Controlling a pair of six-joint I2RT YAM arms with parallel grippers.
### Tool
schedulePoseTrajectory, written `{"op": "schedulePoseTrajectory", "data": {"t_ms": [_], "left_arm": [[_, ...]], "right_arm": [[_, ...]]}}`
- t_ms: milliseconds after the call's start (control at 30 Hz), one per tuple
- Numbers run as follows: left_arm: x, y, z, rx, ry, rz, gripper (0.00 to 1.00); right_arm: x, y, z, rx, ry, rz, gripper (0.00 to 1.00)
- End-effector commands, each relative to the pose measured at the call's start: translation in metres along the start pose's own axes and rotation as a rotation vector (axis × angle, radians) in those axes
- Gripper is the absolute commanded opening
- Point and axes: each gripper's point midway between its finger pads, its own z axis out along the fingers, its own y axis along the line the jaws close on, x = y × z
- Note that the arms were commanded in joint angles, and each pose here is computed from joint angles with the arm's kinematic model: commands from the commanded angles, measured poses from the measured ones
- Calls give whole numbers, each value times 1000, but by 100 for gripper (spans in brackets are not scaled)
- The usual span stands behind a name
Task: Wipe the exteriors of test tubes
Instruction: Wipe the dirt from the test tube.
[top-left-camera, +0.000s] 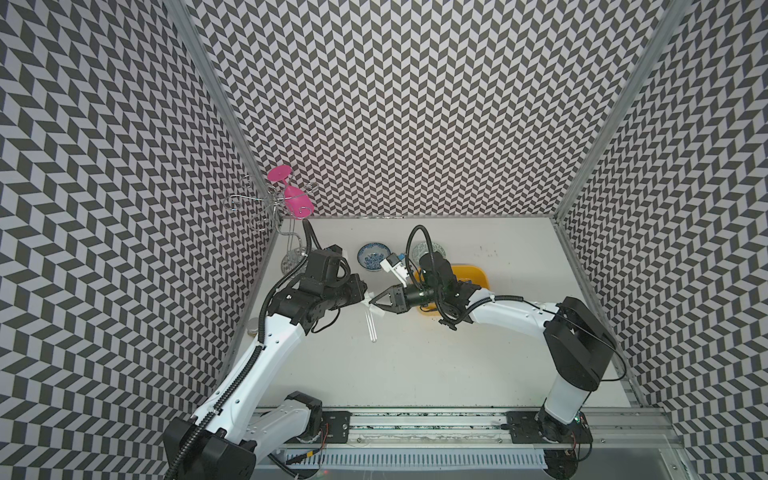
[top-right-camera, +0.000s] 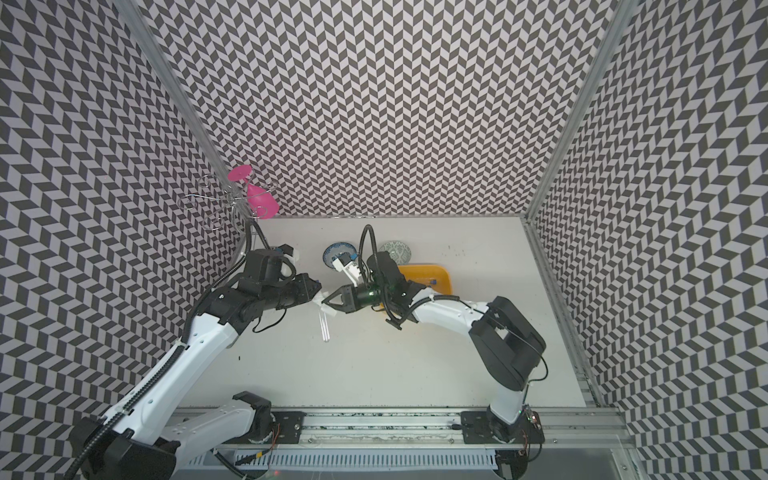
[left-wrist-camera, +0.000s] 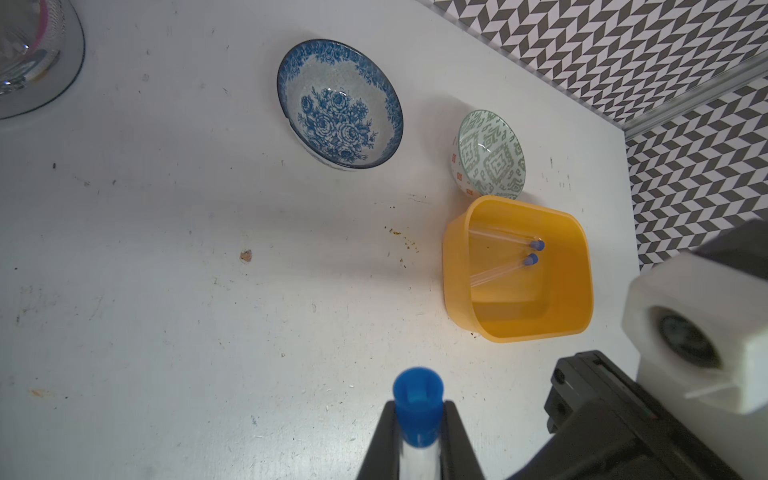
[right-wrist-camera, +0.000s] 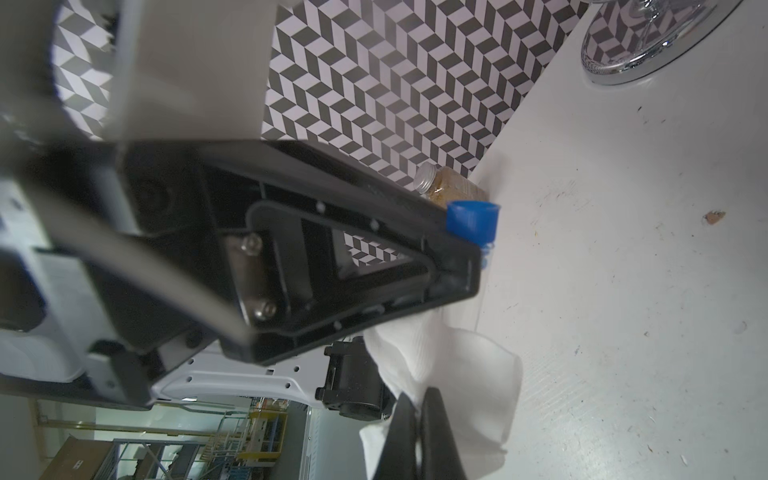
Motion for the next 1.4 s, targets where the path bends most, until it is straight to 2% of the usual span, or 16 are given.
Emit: {"op": "schedulePoseTrajectory", "data": {"t_ms": [0,433,633,900,1133,1367], "left_arm": [[-8,-11,-4,58,-14,-28,15],[-16,-14,-8,172,-22,-126,14],[-20,-11,-10,158,-31,-115,14],[-9,-6,-5,150,7,-114,14],[-6,-8,-5,158,31,-94,14],[-3,-13,-5,191,44,-101,14]], "right_arm": [[-6,9,8,-55,-4,-15,0],[8,9,0,-60,-18,12,0],[14,9,-7,-37,-21,2,0],[20,3,-25,-10,-71,17,0],[12,-4,-27,-5,-94,21,0],[-8,-6,-12,-50,-100,24,0]]}}
